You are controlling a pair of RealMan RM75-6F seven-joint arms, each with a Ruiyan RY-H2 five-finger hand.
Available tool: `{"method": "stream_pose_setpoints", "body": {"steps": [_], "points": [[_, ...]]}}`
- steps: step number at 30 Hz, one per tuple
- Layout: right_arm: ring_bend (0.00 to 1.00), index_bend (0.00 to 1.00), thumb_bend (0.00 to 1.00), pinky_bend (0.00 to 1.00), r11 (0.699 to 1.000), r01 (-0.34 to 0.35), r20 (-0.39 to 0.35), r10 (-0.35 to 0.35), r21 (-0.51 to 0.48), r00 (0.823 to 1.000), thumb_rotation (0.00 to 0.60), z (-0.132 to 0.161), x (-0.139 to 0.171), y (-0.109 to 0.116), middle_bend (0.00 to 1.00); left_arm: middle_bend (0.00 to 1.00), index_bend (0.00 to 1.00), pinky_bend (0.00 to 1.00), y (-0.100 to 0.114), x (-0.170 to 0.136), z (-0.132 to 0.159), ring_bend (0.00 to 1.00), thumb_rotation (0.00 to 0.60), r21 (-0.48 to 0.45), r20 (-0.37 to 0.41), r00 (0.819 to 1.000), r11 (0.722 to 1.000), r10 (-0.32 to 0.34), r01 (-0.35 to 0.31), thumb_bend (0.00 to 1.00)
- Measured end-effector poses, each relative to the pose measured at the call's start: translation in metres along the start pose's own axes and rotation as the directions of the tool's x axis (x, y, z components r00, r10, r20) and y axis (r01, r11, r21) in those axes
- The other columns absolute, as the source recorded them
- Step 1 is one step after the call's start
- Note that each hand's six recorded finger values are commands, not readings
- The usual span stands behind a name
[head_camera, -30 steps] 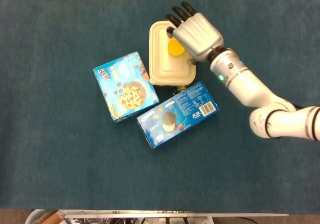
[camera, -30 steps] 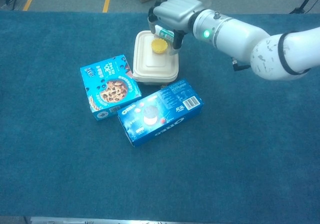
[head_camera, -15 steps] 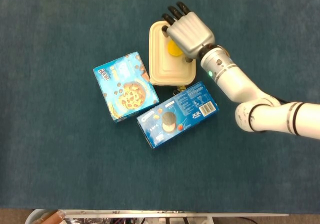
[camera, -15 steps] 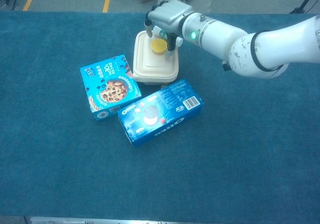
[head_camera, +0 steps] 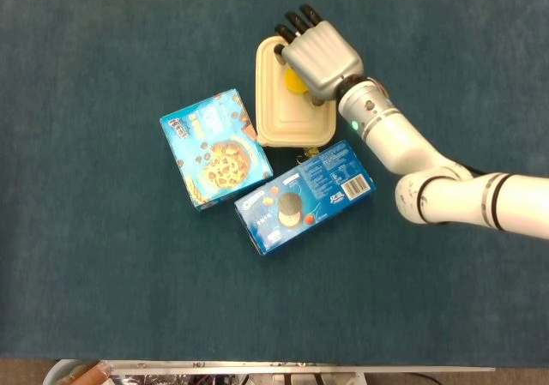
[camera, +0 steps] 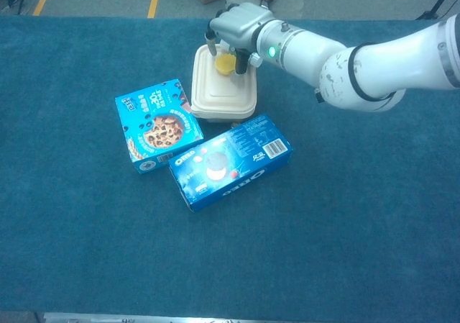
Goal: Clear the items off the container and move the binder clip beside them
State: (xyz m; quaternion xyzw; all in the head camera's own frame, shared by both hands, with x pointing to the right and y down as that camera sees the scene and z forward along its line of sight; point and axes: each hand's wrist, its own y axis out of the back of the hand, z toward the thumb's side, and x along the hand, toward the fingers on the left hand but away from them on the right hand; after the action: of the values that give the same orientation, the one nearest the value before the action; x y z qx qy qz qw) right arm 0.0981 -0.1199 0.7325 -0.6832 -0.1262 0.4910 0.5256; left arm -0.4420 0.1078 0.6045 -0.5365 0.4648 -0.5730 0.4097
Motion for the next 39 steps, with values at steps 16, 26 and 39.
{"method": "stream_pose_setpoints", "body": {"steps": [16, 26, 39], "points": [[0.00, 0.47, 0.27, 0.00, 1.000, -0.006, 0.001, 0.006, 0.007, 1.000, 0.600, 0.004, -0.001, -0.004, 0.20, 0.14, 0.18, 0.05, -0.002, 0.001, -0.004, 0.10, 0.600, -0.005, -0.005, 1.000, 1.000, 0.000, 0.000, 0.39], [0.00, 0.51, 0.30, 0.00, 1.000, -0.001, 0.003, 0.001, -0.006, 1.000, 0.600, 0.003, -0.002, -0.002, 0.23, 0.14, 0.18, 0.05, -0.003, 0.002, -0.004, 0.10, 0.600, -0.003, -0.005, 1.000, 1.000, 0.001, -0.001, 0.39], [0.00, 0.52, 0.30, 0.00, 0.998, 0.046, -0.034, -0.048, -0.052, 0.998, 0.600, -0.004, 0.021, 0.017, 0.24, 0.14, 0.18, 0.05, -0.002, 0.003, -0.004, 0.10, 0.600, -0.003, 0.000, 1.000, 1.000, 0.002, -0.002, 0.39]]}}
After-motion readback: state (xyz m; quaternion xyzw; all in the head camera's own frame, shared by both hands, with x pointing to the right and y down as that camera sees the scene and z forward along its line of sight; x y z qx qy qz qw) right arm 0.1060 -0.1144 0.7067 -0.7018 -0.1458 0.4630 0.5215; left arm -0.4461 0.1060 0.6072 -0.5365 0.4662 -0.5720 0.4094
